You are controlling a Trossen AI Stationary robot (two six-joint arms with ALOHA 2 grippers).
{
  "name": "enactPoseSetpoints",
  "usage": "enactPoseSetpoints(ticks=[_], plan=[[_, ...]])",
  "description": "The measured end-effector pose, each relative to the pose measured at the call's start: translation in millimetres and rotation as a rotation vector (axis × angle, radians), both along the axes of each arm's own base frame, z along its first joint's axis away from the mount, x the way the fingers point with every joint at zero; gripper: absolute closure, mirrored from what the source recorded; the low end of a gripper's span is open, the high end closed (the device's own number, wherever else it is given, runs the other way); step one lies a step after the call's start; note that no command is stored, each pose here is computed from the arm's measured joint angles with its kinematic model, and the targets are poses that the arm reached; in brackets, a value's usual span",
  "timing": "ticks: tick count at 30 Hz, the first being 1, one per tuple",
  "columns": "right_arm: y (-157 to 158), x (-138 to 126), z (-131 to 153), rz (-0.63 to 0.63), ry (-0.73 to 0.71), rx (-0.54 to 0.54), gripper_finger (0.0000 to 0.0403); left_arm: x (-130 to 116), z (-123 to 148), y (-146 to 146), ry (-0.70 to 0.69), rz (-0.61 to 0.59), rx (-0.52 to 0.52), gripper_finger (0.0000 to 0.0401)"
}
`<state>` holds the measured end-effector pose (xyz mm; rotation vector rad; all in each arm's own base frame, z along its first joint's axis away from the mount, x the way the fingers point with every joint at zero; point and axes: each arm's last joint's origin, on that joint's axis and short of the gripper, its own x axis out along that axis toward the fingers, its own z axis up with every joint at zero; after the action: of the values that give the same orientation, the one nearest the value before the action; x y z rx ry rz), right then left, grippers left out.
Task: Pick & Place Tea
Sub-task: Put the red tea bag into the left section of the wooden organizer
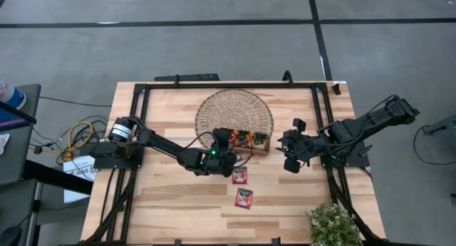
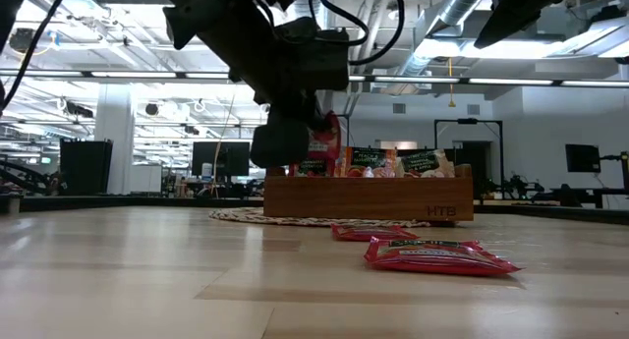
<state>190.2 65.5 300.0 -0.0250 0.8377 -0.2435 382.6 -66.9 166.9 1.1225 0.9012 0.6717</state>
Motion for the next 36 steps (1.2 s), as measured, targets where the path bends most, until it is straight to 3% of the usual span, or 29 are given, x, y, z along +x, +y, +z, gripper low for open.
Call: enactPoseSetpoints(ticks=[5,9,14,27,36], plan=[[0,0,0,-0.001,0.000,0.000,0.0269,1,-3,0,-0.027,0.021,-0.007,0.0401],[0,0,0,-0.001,-0.001,0.001,0.0270,2,-19,1,0.026,0.032,0.022,0.0401],[0,0,0,-0.001,-0.004,0.002,0.0269,3,-28,3,0.049,0.106,0.122,0.0401],[0,0,0,-0.001,-0.003,0.002,0.0270,7,-28,-4,0.021,0.012,0.023,0.0401],[0,0,0,0.000,-0.003,0.002,0.0270,4,-27,-3,0.029,0.070,0.089,0.0401]])
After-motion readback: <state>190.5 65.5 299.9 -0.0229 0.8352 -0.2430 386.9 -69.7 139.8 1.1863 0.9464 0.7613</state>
